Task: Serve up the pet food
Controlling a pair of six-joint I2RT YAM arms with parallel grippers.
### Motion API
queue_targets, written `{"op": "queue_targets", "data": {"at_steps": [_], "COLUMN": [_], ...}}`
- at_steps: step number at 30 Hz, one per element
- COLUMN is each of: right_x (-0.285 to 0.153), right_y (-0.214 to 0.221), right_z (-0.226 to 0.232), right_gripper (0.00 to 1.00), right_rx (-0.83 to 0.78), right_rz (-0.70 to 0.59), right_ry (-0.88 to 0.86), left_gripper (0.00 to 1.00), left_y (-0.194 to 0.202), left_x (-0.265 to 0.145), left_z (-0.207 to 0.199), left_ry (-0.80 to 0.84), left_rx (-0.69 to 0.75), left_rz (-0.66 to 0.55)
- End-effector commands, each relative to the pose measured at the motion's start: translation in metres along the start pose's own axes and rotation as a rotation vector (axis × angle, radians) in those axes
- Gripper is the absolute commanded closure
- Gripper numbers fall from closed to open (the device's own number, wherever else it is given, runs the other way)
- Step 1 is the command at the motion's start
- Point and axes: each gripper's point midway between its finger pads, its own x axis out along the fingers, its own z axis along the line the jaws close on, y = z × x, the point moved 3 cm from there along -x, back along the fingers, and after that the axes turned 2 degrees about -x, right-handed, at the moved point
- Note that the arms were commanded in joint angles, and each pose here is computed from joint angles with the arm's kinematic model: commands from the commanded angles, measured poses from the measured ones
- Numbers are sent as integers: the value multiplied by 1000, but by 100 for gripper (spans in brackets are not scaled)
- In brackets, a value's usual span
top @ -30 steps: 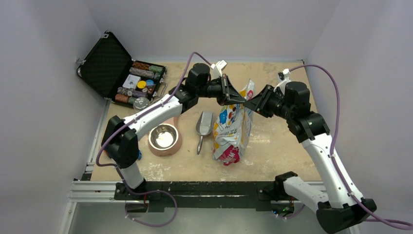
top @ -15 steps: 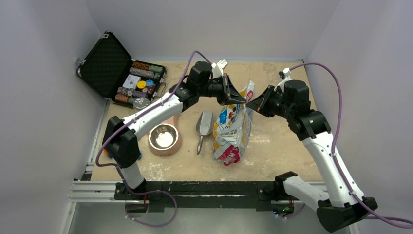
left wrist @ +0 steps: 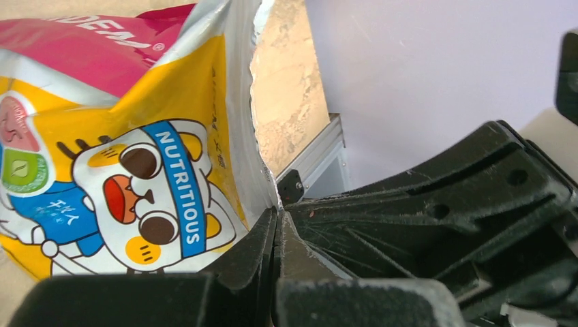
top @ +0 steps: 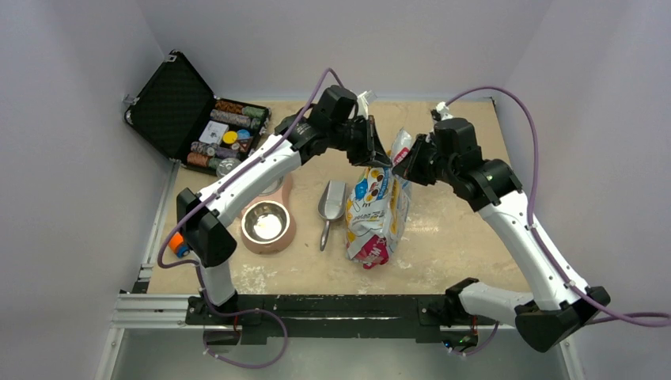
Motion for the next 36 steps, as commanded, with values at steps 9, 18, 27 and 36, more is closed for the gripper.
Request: {"op": "queue_targets", "data": {"at_steps": [9, 18, 27, 36], "right_x": [8, -12, -23, -4], "right_y": [21, 5, -8, -11], "right_z": [-87, -38, 15, 16], "right_gripper": [100, 99, 45, 60], "right_rx": [-372, -161, -137, -113], "right_rz": [96, -1, -45, -31], "right_ry": [637, 166, -243, -240], "left_gripper": [100, 100, 100, 100], "left_y": [-10, -9, -2, -3], "left_x": [-33, -37, -34, -34], "left_z": [-31, -39, -49, -51], "left_ry": [-18, 15, 117, 118], "left_rx": [162, 201, 191, 183], "left_rz": [-37, -23, 11, 11]}}
